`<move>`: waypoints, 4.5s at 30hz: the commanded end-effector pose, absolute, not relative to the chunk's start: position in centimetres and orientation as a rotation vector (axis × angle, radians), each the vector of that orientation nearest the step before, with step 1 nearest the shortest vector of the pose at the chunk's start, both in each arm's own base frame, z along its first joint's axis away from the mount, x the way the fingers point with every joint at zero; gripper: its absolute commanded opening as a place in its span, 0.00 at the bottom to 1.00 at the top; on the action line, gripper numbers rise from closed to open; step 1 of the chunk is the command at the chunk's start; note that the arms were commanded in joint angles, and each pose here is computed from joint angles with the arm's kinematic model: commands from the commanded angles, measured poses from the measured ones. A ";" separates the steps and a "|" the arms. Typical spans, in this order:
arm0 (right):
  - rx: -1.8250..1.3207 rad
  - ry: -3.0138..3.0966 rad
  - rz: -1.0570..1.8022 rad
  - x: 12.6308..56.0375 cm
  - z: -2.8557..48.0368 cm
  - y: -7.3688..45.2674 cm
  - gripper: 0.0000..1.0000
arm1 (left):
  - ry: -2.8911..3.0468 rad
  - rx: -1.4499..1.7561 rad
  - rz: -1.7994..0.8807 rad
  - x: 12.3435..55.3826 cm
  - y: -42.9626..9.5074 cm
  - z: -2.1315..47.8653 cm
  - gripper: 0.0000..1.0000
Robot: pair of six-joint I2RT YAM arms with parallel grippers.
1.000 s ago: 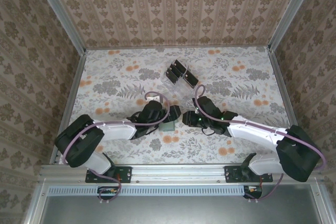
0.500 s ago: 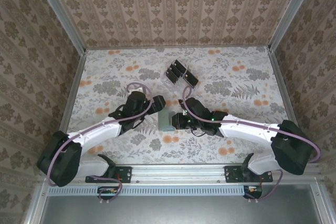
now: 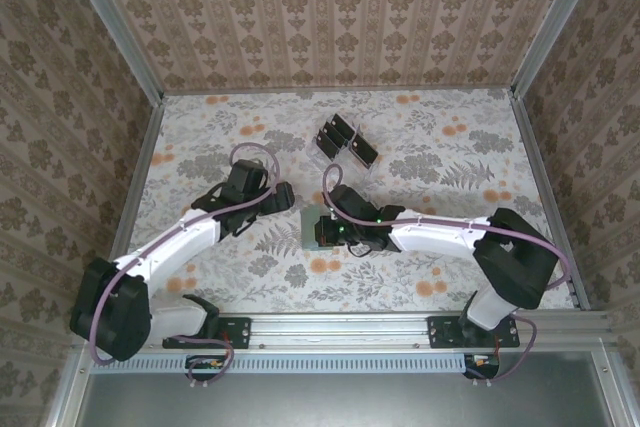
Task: Put the credit cards into the card holder
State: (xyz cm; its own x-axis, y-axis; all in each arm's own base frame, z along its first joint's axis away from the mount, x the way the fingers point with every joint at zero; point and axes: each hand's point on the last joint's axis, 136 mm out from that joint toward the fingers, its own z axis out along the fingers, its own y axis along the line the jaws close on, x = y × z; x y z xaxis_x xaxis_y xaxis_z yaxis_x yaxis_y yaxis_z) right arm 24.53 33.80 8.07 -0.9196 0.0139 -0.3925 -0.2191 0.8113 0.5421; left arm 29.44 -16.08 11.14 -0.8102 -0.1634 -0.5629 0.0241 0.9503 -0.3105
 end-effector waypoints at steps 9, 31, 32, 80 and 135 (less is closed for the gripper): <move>-0.143 2.695 0.764 25.1 3.5 33.8 0.00 | 2.560 0.087 -0.372 29.1 -17.2 9.3 1.00; -0.092 2.708 0.798 25.2 2.5 32.4 0.00 | 2.581 0.164 -0.441 25.4 -20.0 6.2 1.00; -0.091 2.708 0.800 25.2 2.6 32.4 0.00 | 2.584 0.166 -0.442 24.8 -19.9 6.0 1.00; -0.025 2.604 0.838 27.0 8.5 30.9 0.06 | 2.694 0.186 -0.222 21.4 -19.5 -0.1 1.00; -0.150 2.728 0.706 28.3 7.4 31.3 0.00 | 2.697 0.203 -0.246 20.9 -20.0 -0.6 1.00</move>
